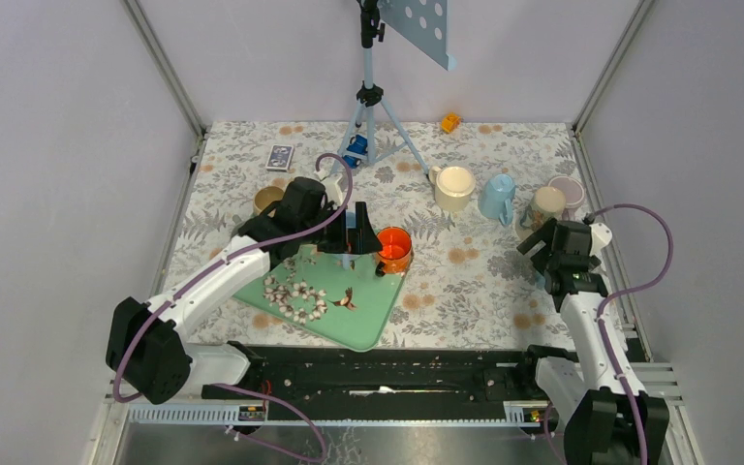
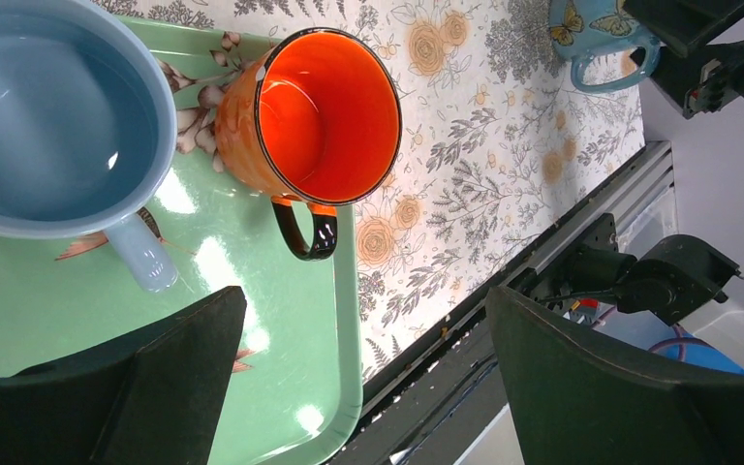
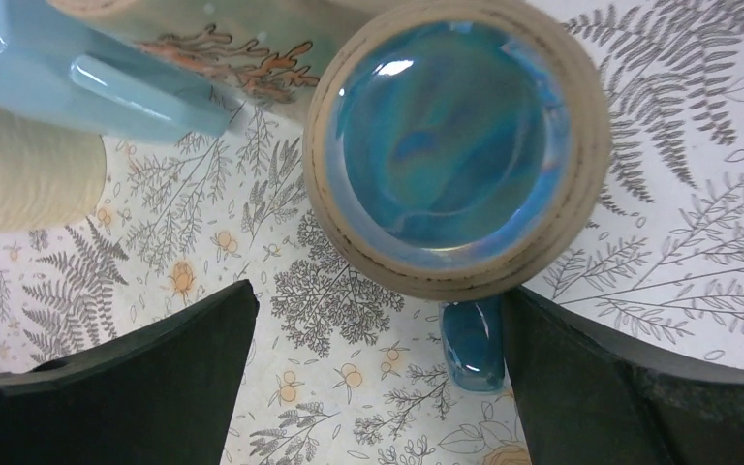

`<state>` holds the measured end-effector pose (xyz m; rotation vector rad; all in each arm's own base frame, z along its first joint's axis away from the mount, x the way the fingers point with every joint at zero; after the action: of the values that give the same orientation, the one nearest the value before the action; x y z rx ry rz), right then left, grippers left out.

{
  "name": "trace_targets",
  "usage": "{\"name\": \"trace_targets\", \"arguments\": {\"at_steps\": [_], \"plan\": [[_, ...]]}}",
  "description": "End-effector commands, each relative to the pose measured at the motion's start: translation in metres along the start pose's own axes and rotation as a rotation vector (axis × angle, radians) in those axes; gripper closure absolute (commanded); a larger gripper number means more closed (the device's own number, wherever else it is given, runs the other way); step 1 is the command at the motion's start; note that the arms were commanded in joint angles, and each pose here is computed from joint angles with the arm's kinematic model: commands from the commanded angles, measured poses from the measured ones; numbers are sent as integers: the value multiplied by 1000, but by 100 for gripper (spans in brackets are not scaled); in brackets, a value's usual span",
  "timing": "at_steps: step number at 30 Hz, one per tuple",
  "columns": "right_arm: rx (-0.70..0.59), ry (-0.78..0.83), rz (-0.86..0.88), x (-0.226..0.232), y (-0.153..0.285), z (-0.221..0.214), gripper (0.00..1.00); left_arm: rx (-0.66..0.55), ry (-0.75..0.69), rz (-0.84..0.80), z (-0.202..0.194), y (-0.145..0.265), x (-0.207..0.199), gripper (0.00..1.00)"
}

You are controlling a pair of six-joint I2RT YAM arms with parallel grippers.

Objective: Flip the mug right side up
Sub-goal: Place the cup on the tray, then turn over the cup at the corner of the board.

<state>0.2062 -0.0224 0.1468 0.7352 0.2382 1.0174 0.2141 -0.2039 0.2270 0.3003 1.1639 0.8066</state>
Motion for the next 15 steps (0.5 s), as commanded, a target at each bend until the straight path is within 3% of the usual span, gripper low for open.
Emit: {"name": "trace_targets", "arguments": {"at_steps": [1, 15], "plan": [[47, 5, 91, 12, -2, 2, 0, -31, -30, -68, 4, 0, -8, 1], [149, 29, -214, -13, 0, 2, 19, -15, 0, -74, 1, -6, -5, 1]]}}
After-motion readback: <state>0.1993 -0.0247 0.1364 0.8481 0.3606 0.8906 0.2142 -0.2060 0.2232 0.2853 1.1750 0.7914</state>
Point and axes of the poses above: each gripper's point midway between its finger pads, its own y axis back along the fingers, its own x axis along the line the jaws close on, z = x × y, the point moved 8 cm from there along y, back along the fingers, and after that the axes turned 13 degrees about y, right-handed, at the moved point
